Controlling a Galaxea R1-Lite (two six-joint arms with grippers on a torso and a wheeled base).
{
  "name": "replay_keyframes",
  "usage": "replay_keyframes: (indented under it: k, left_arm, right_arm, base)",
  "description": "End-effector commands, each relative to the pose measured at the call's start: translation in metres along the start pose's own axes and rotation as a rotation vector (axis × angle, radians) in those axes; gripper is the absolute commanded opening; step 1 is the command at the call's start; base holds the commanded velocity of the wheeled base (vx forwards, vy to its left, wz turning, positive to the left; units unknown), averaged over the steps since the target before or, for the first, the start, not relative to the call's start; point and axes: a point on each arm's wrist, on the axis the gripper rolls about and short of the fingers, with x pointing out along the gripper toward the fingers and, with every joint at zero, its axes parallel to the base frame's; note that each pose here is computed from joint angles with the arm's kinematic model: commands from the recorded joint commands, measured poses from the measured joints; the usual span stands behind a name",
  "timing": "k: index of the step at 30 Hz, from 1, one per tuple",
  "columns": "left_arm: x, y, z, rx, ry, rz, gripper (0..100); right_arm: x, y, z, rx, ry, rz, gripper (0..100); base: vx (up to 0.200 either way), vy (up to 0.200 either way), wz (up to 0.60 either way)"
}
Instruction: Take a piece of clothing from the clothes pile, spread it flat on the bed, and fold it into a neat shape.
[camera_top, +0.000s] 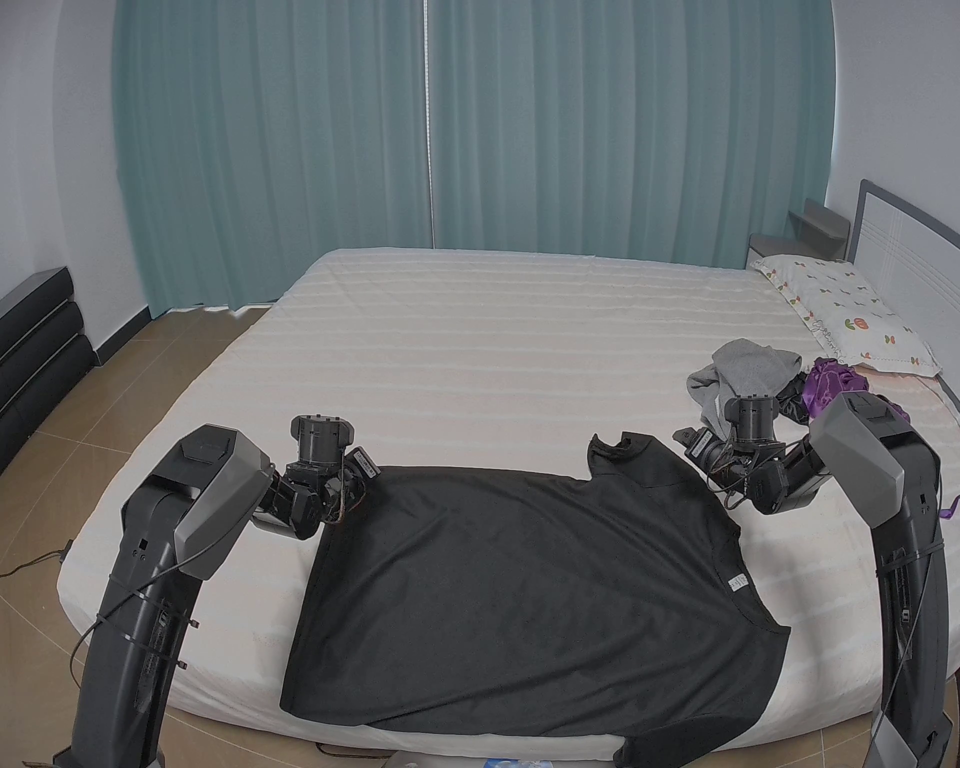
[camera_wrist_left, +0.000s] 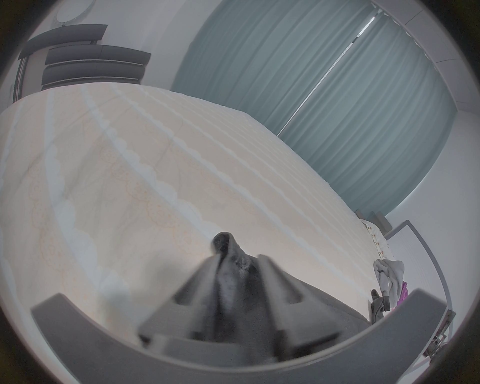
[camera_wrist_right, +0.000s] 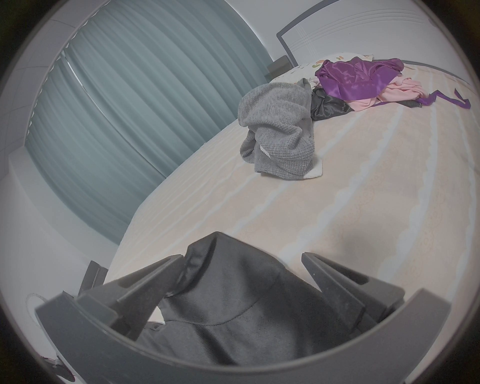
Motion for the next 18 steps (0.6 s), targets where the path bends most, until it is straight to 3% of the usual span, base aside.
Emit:
replay_keyframes:
  k: [1,8,18]
  left_arm:
    - [0.001,0.0,0.0,-0.001,-0.005,0.0,0]
    - [0.001,0.0,0.001,-0.002,-0.039,0.025,0]
    - [0.0,0.001,0.001,-0.002,-0.04,0.036,0]
  right_arm:
    - [0.008,-0.008,-0.009,-0.014,0.017,-0.016,100]
    - [0.016,-0.015,-0.027,-0.066,0.05,-0.031,100]
    - [0.027,-0.019,-0.029,-0.121,0.003,-0.037,100]
  base:
    - [0.0,0.0,0.0]
    - [0.0,0.0,0.0]
    - [0.0,0.0,0.0]
